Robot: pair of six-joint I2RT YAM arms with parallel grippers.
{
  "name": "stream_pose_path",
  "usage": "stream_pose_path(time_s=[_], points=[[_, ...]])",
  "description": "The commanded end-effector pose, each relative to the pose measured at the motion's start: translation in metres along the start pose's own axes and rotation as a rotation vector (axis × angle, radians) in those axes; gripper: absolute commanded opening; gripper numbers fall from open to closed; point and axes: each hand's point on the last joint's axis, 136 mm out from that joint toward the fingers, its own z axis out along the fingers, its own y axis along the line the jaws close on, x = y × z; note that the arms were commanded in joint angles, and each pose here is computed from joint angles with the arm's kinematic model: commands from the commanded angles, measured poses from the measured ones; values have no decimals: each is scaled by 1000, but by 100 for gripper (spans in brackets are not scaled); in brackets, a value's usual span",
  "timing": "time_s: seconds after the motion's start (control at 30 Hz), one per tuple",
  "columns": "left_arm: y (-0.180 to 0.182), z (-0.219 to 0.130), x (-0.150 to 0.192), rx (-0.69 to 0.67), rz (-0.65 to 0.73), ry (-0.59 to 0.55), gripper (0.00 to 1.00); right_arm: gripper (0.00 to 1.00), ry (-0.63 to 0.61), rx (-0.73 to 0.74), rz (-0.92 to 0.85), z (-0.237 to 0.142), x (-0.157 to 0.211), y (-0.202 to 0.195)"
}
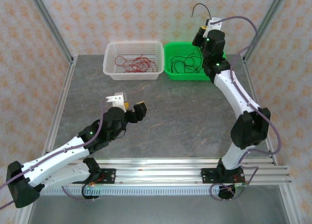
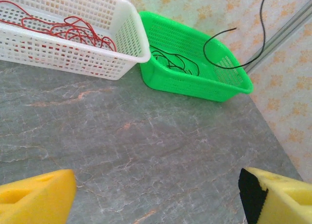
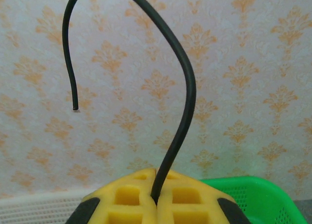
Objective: Untangle the cables
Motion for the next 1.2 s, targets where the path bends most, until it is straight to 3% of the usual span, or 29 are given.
stream_pose_path(time_s=[0.0, 0.43, 0.8, 1.03, 1.17], points=[[2, -4, 1, -1, -14, -3, 88, 0, -59, 8, -59, 19, -12, -5], [10, -10, 2, -24, -38, -9, 87, 0, 158, 104, -236, 93, 114, -25], [17, -12, 3, -53, -41, -7, 87, 0, 647, 173, -491, 91, 247, -59], [17, -11, 5, -56, -43, 0, 87, 0, 801, 216, -480, 79, 300, -74], [16, -10, 6, -55, -42, 5, 87, 16, 820, 232, -463, 80, 303, -74]])
